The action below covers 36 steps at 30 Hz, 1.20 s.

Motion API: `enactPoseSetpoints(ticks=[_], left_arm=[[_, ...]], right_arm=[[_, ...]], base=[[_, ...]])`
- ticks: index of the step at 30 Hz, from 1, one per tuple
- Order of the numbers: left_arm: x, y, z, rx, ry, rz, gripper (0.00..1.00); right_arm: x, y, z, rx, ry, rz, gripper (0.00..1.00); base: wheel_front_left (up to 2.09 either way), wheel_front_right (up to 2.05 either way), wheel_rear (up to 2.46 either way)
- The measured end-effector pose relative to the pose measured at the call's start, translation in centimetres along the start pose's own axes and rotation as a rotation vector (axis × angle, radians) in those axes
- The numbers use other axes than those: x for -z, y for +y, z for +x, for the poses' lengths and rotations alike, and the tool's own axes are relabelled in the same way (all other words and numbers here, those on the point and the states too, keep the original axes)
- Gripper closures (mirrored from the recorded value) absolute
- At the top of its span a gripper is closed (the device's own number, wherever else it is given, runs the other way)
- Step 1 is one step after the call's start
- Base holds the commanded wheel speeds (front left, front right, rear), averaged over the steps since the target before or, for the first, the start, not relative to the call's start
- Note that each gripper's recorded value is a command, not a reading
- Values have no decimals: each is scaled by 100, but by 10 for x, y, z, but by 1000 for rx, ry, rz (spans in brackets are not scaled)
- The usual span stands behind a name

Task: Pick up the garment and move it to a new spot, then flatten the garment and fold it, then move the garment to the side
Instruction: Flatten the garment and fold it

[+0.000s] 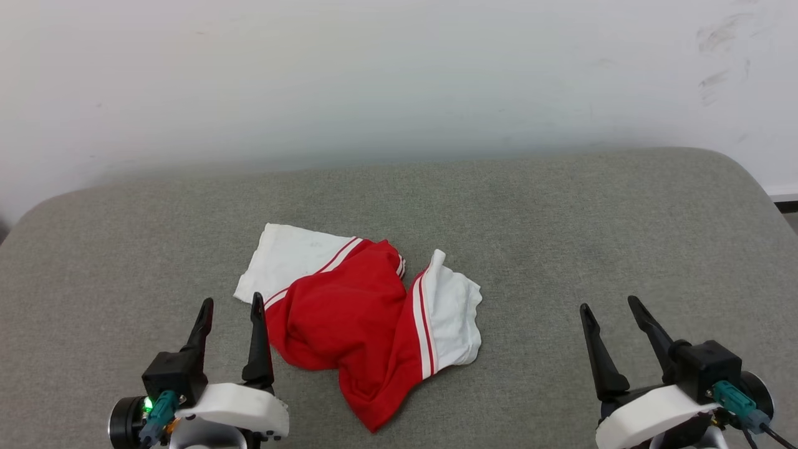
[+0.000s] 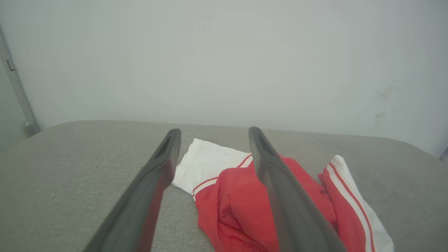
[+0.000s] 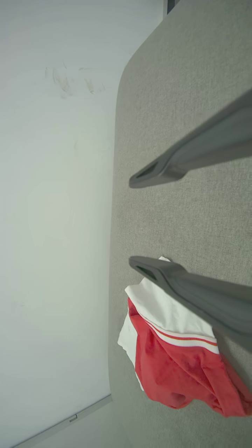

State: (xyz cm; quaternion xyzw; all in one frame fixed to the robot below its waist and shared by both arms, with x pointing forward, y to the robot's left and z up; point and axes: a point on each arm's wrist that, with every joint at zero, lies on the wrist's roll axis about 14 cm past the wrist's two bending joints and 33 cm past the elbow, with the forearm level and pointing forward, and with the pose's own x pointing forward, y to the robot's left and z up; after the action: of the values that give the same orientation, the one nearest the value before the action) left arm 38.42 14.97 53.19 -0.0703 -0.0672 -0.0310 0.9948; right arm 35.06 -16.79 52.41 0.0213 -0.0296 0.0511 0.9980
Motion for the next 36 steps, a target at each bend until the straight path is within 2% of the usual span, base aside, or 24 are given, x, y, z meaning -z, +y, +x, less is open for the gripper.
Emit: enactPoseSetpoints(ticks=[8, 12, 17, 24, 26, 27, 28, 36], left_arm=[[-1, 4, -2, -14, -6, -9, 0], [3, 7, -1, -23, 1, -13, 0], [7, 6, 7, -27, 6, -15, 0], [18, 9, 25, -36, 26, -15, 0], [22, 12, 28, -45, 34, -14, 0], [22, 12, 28, -45, 34, -14, 0], [27, 16, 31, -54, 43, -14, 0], [38, 27, 33, -86, 71, -8, 0]], right_arm=[[17, -3, -3, 14, 71, 58, 0], [47, -13, -1, 47, 225, 118, 0], [63, -13, 29, 32, 383, 148, 0], [77, 45, 82, -173, 587, 123, 0], [85, 65, 89, -248, 655, 100, 0], [85, 65, 89, -248, 655, 100, 0], [100, 79, 89, -304, 737, 77, 0], [151, 84, 77, -379, 1000, -21, 0]], base=[[0, 0, 0], [0, 0, 0], [0, 0, 0], [0, 0, 0], [0, 0, 0], [0, 0, 0], [0, 0, 0], [0, 0, 0]])
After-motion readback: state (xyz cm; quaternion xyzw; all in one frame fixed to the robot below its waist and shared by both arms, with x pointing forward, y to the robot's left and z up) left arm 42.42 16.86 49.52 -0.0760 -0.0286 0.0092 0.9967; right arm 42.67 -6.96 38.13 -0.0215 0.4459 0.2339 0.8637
